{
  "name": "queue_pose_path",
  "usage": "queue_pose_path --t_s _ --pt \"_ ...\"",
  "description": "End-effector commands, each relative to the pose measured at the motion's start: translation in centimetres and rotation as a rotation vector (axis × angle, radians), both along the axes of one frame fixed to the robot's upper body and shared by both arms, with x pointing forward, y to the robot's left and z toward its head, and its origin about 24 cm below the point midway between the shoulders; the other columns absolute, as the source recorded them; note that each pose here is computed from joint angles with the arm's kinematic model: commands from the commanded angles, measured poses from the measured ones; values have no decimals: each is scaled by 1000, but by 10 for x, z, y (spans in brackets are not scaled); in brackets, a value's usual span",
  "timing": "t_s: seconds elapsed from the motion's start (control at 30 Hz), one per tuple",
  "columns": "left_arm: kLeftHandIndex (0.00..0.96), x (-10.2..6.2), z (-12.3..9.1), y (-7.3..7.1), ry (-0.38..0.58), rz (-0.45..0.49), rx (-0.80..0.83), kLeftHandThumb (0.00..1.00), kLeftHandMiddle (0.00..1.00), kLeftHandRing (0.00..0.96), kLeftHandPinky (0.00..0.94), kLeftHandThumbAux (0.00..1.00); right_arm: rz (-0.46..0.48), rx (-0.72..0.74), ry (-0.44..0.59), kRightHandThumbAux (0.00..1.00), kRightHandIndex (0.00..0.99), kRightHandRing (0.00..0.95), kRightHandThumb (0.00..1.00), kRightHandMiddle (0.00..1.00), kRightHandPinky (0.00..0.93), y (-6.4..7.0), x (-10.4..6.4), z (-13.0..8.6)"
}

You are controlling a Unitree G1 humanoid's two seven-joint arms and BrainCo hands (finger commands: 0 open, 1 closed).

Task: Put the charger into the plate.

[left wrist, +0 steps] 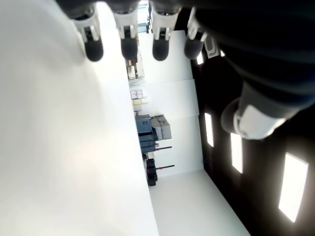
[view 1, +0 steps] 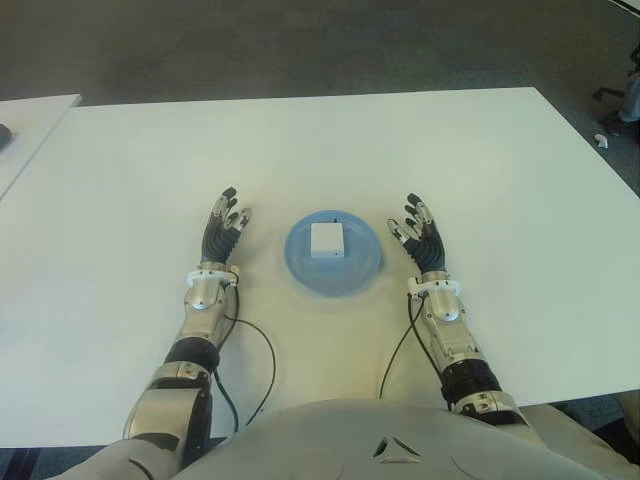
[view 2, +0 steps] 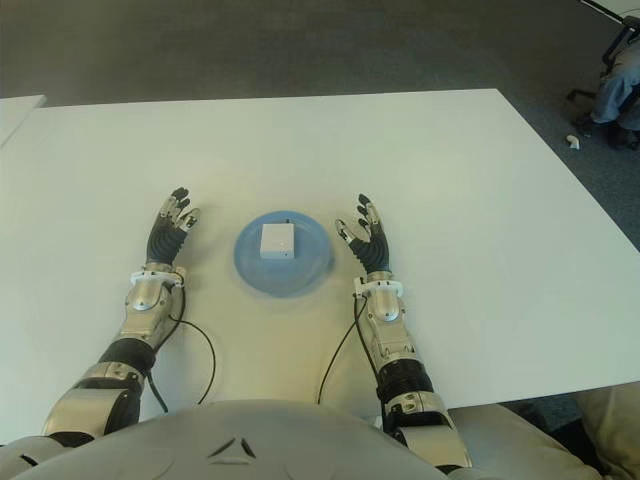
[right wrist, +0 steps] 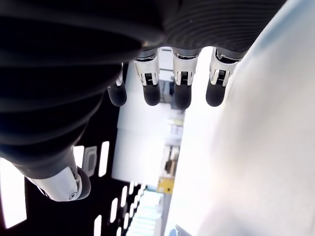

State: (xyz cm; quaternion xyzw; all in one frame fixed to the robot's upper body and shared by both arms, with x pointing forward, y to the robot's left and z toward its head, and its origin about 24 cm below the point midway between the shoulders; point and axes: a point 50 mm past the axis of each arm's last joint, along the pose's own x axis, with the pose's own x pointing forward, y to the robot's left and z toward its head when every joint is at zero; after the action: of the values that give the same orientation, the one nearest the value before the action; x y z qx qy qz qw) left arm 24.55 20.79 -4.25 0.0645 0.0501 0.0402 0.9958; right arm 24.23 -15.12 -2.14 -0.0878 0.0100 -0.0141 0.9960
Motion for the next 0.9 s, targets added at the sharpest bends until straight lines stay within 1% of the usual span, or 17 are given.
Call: queue_pose_path --t_s 0.03,0.3,0.47,0.9 --pt "0 -108 -83 -7 579 30 -30 129 30 49 44 565 -84 -8 543 636 19 64 17 42 118 -4 -86 -85" --pt "0 -111 -81 -9 592 15 -32 107 39 60 60 559 -88 -9 554 630 16 60 27 39 116 -4 -85 -84" --pt "0 -112 -80 -10 595 6 -38 95 36 59 79 547 -86 -12 556 644 14 61 24 38 119 -5 -85 -83" --pt "0 -114 -78 -11 599 5 -58 97 38 60 97 528 -83 -5 551 639 23 70 35 49 133 -3 -84 -82"
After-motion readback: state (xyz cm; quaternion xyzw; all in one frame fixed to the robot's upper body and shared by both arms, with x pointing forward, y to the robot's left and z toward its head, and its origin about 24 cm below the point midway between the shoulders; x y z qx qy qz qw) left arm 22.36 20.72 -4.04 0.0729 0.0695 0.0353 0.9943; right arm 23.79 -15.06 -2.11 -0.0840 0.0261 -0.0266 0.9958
